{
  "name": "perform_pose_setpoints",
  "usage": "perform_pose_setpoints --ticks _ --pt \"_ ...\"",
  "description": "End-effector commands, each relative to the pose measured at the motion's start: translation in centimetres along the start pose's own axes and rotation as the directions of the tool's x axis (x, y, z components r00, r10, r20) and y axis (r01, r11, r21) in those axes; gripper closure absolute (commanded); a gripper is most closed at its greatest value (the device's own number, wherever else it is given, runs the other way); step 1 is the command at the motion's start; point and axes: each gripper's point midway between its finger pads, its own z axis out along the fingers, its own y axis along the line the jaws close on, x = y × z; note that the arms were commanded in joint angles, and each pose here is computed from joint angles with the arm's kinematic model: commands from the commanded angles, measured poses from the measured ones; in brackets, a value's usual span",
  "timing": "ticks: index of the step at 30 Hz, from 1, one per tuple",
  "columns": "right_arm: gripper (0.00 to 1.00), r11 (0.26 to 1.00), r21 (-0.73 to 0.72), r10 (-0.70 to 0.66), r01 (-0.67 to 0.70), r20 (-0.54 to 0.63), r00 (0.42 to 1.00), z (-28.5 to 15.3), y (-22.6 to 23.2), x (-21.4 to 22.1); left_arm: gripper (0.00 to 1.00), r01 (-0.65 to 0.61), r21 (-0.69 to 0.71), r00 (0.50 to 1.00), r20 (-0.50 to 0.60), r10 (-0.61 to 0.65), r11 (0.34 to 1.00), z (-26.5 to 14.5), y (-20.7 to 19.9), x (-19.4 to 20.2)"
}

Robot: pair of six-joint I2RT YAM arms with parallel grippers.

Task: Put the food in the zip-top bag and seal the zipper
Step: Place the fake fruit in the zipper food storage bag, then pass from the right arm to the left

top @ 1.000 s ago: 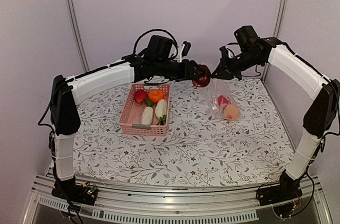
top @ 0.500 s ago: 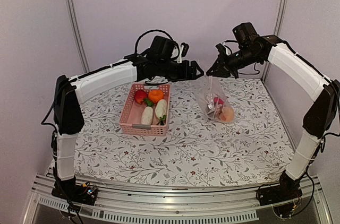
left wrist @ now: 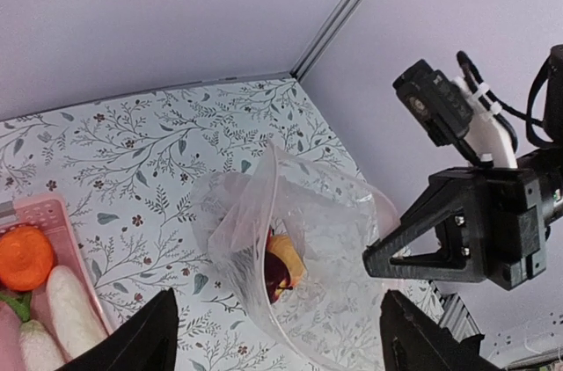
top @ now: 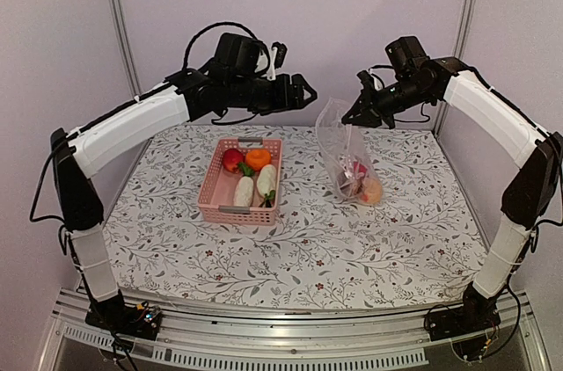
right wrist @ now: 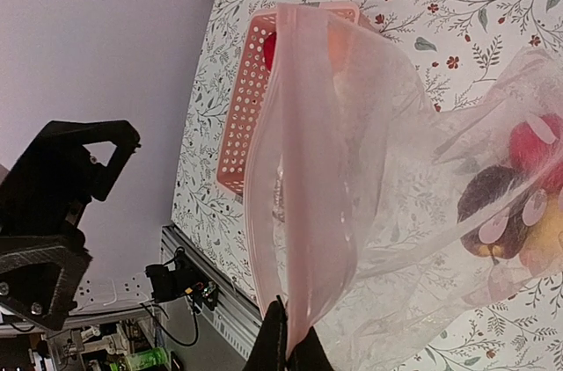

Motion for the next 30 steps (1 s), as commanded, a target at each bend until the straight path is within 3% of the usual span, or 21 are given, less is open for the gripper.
perform_pose_setpoints --ticks 1,6,9,11,15,19,23,26,30 --pt "1.0 0.999 0.011 -0.036 0.036 0.016 0.999 0.1 0.0 -0.6 0.22 0.044 -0.06 0.979 -0.198 -0.055 0.997 3.5 3.0 6.3" --pt "1.0 0.997 0.064 -0.042 0.041 0.016 0.999 -0.1 -0.8 -0.2 0.24 0.059 -0.016 0.974 -0.219 -0.061 0.998 5.7 2.4 6.8" --pt "1.0 0.994 0.101 -0.051 0.05 0.004 0.999 -0.1 -1.5 0.2 0.31 0.094 -0.001 0.964 -0.25 -0.091 0.996 7.1 2.4 8.0" --pt "1.0 0.99 0.129 -0.058 0.058 -0.002 0.998 -0.1 -1.9 0.5 0.42 0.11 0.012 0.958 -0.267 -0.103 0.994 7.8 2.4 8.7" --pt "0.99 0.97 0.237 -0.053 0.051 0.001 0.999 -0.3 -3.4 0.8 0.74 0.117 0.053 0.958 -0.27 -0.099 0.992 8.3 1.8 8.7" --pt "0.88 0.953 0.3 -0.056 0.052 0.006 0.998 -0.2 -4.0 1.1 0.9 0.096 0.141 0.975 -0.213 -0.064 0.985 7.6 -0.5 6.7" --pt "0.85 0.941 0.337 -0.04 0.029 0.025 0.999 -0.3 -4.2 0.6 0.95 0.079 0.172 0.985 -0.165 -0.05 0.982 7.1 -1.7 5.0" --pt "0.88 0.936 0.353 -0.039 0.014 0.063 0.997 -0.8 -4.0 -0.2 0.96 0.072 0.171 0.988 -0.15 -0.046 0.983 6.9 -1.9 4.4" --pt "0.86 0.973 0.232 -0.039 0.013 0.107 0.993 -1.3 -1.0 -1.0 0.97 0.077 0.14 0.989 -0.135 -0.058 0.987 6.9 -1.3 3.9"
